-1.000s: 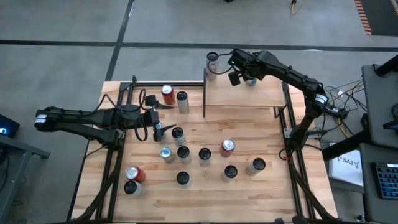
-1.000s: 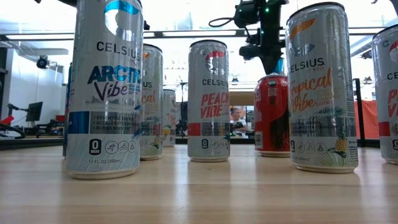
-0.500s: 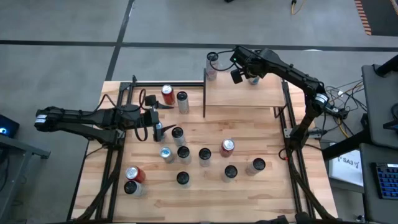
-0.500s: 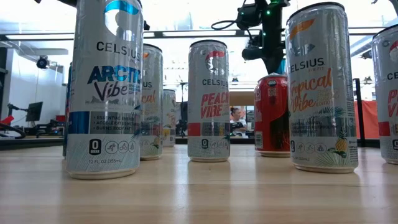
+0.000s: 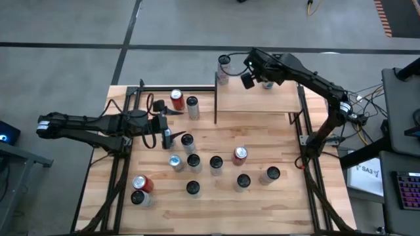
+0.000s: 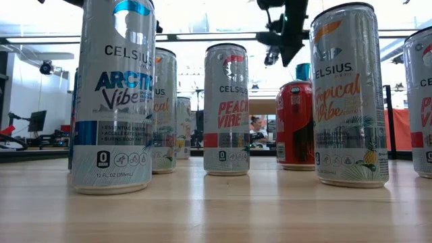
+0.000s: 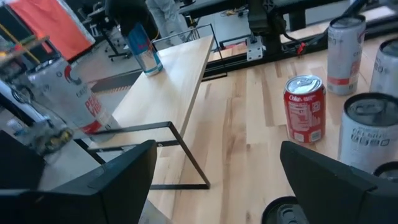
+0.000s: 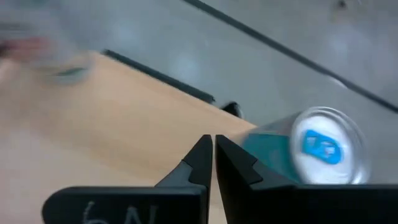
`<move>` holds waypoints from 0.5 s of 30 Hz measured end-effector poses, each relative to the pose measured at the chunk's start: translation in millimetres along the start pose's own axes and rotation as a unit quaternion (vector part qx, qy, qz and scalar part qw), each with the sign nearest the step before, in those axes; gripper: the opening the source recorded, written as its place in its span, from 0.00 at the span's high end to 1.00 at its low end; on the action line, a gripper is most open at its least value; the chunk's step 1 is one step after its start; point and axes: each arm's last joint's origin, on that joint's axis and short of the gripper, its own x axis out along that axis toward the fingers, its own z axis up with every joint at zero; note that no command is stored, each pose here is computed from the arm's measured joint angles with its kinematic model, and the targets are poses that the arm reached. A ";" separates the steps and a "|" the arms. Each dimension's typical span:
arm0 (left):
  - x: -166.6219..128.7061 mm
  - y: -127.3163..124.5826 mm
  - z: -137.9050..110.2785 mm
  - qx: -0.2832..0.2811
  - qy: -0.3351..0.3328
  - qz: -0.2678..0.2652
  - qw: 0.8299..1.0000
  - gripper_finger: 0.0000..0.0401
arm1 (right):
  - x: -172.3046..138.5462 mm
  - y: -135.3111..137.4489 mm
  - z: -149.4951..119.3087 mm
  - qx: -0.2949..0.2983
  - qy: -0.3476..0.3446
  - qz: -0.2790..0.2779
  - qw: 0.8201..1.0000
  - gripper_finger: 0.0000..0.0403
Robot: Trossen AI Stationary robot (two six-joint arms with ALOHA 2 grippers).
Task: Place canned beverage on shelf
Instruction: Put the top white blue soda can on the shelf
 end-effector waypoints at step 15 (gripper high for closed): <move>3.8 -8.8 -1.5 -0.160 0.005 -0.112 0.981 0.19 | -79.8 65.9 -42.5 -0.159 -0.105 0.144 0.971 0.97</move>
